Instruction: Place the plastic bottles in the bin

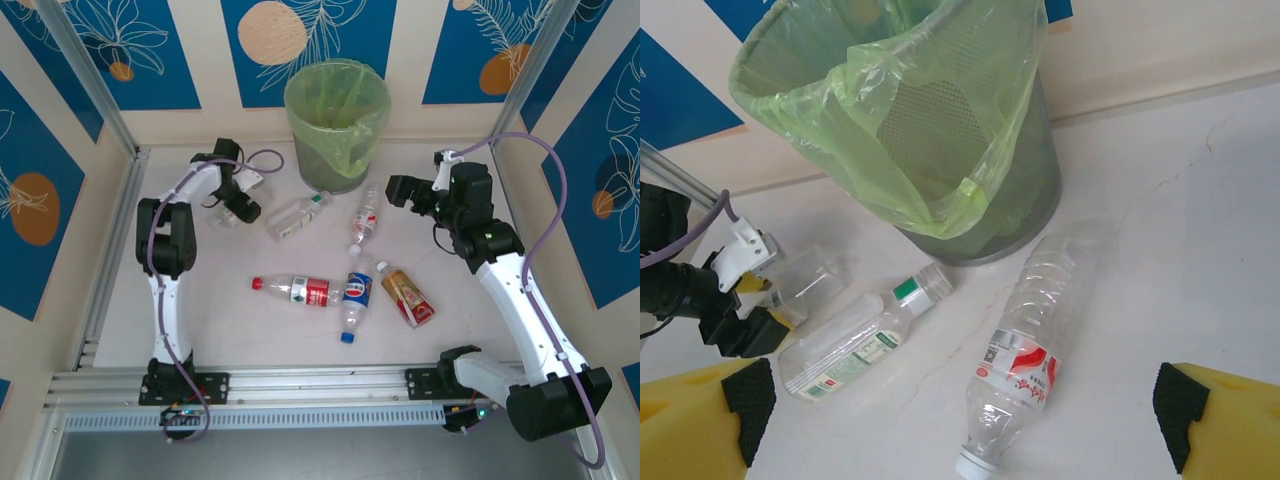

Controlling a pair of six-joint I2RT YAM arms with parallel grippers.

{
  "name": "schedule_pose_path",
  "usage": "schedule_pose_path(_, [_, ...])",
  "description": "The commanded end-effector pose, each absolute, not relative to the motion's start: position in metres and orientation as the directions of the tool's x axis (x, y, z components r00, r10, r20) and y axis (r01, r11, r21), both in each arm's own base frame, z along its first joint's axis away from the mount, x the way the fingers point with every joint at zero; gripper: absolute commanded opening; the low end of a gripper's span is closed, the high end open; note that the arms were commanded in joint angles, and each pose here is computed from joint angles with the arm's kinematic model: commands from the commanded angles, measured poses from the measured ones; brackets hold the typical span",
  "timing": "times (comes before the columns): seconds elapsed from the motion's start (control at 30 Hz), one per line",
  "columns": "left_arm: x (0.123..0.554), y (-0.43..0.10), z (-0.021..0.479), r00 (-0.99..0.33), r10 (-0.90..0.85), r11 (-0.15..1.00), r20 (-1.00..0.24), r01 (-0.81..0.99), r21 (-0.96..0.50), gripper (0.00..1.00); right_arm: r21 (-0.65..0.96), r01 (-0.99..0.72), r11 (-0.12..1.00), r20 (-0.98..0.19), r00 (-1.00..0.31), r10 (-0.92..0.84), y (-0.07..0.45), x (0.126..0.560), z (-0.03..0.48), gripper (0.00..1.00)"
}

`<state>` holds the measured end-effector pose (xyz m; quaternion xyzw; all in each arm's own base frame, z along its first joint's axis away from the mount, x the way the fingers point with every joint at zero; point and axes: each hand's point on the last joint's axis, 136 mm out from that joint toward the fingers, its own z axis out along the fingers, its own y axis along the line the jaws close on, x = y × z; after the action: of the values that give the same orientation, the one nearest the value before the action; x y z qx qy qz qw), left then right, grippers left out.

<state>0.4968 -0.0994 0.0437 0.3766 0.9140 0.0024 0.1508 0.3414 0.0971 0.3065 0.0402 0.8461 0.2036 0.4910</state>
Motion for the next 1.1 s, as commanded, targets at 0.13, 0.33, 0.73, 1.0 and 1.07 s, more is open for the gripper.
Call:
schedule_pose_path(0.13, [0.506, -0.111, 0.037, -0.625, 0.723, 0.678, -0.295, 0.724, 0.13, 0.87, 0.347, -0.109, 0.932, -0.833, -0.492, 0.253, 0.086, 0.333, 0.312, 0.99])
schedule_pose_path(0.33, [0.504, -0.115, 0.036, -0.618, 0.721, 0.675, -0.313, 0.728, 0.117, 0.79, 0.352, -0.155, 0.923, -0.874, -0.409, 0.264, 0.086, 0.328, 0.327, 0.99])
schedule_pose_path(0.73, [0.503, -0.116, 0.033, -0.643, 0.702, 0.694, -0.306, 0.713, 0.094, 0.65, 0.312, -0.162, 0.936, -0.894, -0.384, 0.231, 0.083, 0.327, 0.331, 0.99])
schedule_pose_path(1.0, [0.508, -0.12, 0.049, -0.652, 0.668, 0.72, -0.358, 0.688, 0.093, 0.54, 0.323, -0.161, 0.933, -0.884, -0.404, 0.236, 0.084, 0.327, 0.321, 0.99])
schedule_pose_path(1.07, [0.511, -0.119, 0.054, -0.663, 0.65, 0.738, -0.372, 0.667, 0.101, 0.52, 0.321, -0.167, 0.932, -0.884, -0.406, 0.232, 0.085, 0.327, 0.32, 1.0])
